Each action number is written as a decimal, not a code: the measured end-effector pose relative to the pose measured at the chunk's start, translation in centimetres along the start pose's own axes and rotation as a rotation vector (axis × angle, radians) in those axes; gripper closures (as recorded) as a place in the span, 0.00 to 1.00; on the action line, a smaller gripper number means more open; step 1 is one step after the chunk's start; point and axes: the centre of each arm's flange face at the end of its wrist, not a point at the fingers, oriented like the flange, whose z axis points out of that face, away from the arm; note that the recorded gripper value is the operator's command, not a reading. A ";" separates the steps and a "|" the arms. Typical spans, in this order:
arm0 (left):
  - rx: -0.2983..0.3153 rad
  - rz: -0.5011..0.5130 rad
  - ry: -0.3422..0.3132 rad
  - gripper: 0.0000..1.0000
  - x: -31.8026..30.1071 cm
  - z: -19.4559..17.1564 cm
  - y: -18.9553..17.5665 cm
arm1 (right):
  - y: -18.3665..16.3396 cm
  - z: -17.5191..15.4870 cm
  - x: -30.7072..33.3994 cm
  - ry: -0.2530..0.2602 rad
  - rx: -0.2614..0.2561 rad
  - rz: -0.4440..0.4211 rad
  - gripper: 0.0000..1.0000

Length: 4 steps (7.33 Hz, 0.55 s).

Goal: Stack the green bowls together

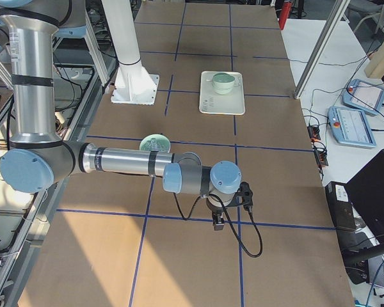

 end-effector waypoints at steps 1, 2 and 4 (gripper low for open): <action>-0.001 -0.022 0.009 0.00 -0.1 0.1 0.3 | 0.0 -0.1 0.0 0.006 0.016 0.020 0.00; -0.007 -0.036 0.014 0.00 -0.4 0.5 0.8 | 0.1 -0.1 0.0 0.009 0.027 0.023 0.00; -0.012 -0.049 0.017 0.00 -1.0 0.9 1.6 | 0.3 0.0 0.1 0.011 0.034 0.024 0.00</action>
